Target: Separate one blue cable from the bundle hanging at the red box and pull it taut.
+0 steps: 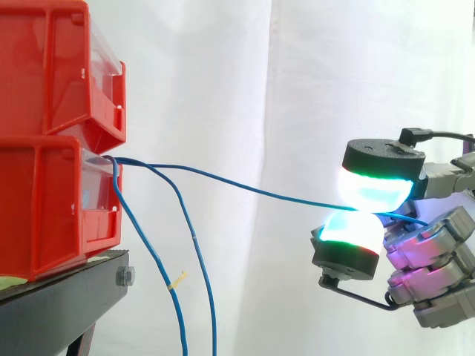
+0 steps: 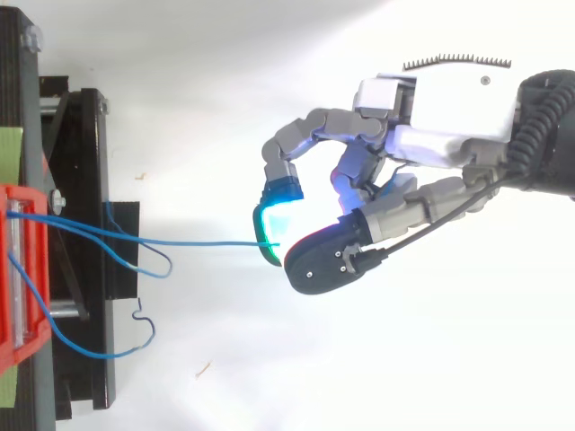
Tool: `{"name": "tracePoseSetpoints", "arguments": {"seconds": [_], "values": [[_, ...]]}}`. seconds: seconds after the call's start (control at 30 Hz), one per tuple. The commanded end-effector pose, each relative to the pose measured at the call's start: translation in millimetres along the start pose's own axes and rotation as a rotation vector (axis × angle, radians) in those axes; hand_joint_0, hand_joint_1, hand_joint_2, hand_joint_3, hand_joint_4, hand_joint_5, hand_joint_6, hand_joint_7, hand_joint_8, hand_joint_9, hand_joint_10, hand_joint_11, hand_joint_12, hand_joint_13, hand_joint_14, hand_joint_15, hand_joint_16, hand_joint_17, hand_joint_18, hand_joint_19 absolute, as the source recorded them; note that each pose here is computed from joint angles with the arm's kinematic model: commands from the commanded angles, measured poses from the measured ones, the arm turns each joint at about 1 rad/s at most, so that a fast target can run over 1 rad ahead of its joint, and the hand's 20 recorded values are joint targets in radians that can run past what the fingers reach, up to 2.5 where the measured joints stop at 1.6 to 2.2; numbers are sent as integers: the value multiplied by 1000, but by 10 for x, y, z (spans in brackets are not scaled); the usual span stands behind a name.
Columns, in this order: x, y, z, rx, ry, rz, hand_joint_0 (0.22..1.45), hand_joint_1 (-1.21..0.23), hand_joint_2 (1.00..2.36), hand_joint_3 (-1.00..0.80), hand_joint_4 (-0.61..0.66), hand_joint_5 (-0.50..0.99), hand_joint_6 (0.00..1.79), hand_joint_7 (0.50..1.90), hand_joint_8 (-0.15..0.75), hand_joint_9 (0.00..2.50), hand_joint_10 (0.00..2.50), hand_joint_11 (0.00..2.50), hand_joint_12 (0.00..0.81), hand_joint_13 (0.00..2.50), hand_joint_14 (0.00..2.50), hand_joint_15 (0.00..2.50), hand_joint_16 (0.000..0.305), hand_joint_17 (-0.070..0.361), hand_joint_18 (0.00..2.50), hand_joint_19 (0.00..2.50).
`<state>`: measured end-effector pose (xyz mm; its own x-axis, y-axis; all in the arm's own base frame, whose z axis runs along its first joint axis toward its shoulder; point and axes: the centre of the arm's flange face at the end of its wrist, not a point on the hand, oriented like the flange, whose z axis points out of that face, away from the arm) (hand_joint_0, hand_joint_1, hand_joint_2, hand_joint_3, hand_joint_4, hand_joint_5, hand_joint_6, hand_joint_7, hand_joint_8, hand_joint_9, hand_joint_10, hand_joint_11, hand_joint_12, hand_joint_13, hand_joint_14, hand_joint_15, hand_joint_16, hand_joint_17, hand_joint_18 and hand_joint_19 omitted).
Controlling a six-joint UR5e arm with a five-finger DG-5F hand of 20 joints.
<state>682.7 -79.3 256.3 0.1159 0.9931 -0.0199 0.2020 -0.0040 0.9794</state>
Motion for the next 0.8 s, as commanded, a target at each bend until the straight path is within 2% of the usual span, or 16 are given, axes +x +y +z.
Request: {"name": "tracePoseSetpoints", "arguments": {"seconds": [0.0, 0.27, 0.43, 0.57, 0.77], "values": [[21, -6, -2, -1, 2, 30, 649, -800, 1031, -63, 62, -140, 851, 1359, 336, 1207, 1016, 1808, 421, 828, 2124, 1507, 42, 94, 1315, 1632], [66, 5, 7, -11, 8, 24, 648, -801, 1031, -62, 42, -140, 850, 1368, 341, 1196, 1048, 1783, 412, 822, 2169, 1490, 41, 92, 1315, 1629], [110, 41, 40, -46, 16, -41, 638, -799, 1034, -26, 55, -141, 855, 1369, 343, 1194, 1063, 1774, 413, 827, 2192, 1488, 40, 90, 1313, 1631], [109, 42, 42, -48, 13, -93, 633, -790, 1034, -12, 61, -138, 862, 1359, 348, 1202, 1107, 1785, 409, 828, 2196, 1500, 40, 90, 1311, 1643], [106, 44, 43, -50, 9, -124, 632, -785, 1032, -5, 55, -136, 865, 1363, 347, 1212, 1159, 1798, 409, 833, 2208, 1505, 41, 93, 1320, 1636]]}}
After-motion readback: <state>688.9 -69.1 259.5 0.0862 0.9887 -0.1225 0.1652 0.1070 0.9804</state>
